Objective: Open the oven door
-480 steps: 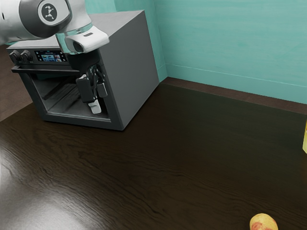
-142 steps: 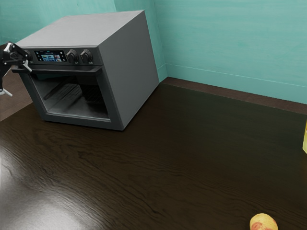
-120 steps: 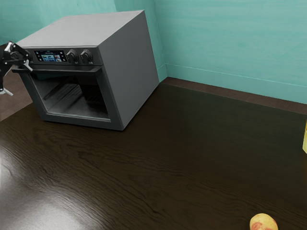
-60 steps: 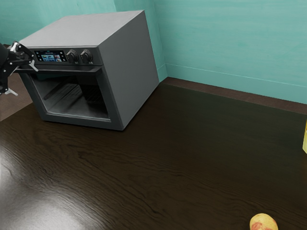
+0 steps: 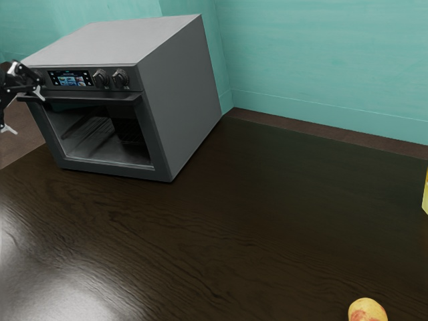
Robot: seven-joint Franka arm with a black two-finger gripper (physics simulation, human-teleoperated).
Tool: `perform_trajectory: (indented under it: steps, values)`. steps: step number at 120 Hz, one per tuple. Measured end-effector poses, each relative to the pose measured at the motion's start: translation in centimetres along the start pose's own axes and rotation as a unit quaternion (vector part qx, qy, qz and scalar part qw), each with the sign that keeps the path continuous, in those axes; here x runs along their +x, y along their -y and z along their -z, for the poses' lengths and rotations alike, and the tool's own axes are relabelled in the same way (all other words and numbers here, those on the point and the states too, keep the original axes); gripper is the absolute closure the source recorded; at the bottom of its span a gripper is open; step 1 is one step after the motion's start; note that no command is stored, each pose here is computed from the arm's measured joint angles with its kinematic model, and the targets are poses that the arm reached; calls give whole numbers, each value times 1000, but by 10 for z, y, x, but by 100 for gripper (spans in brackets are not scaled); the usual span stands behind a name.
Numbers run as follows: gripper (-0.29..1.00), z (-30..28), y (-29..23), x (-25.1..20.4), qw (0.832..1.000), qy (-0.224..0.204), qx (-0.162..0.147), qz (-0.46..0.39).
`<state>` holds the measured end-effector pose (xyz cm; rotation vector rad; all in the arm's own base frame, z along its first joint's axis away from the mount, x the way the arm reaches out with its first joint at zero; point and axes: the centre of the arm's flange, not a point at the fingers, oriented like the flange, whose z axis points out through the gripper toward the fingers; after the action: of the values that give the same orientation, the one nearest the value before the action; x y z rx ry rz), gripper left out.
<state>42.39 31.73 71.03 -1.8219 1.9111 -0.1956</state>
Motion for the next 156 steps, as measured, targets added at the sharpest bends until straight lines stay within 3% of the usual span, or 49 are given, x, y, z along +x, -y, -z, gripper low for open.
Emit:
perform_trajectory:
  steps: [22, 104, 156]
  values:
    - [0, -26, 6, -14, 1000, 4, -12, 9]
    - [0, -55, 24, -61, 1000, 5, 13, 26]
    - [0, -90, 49, -69, 1000, 25, -3, 2]
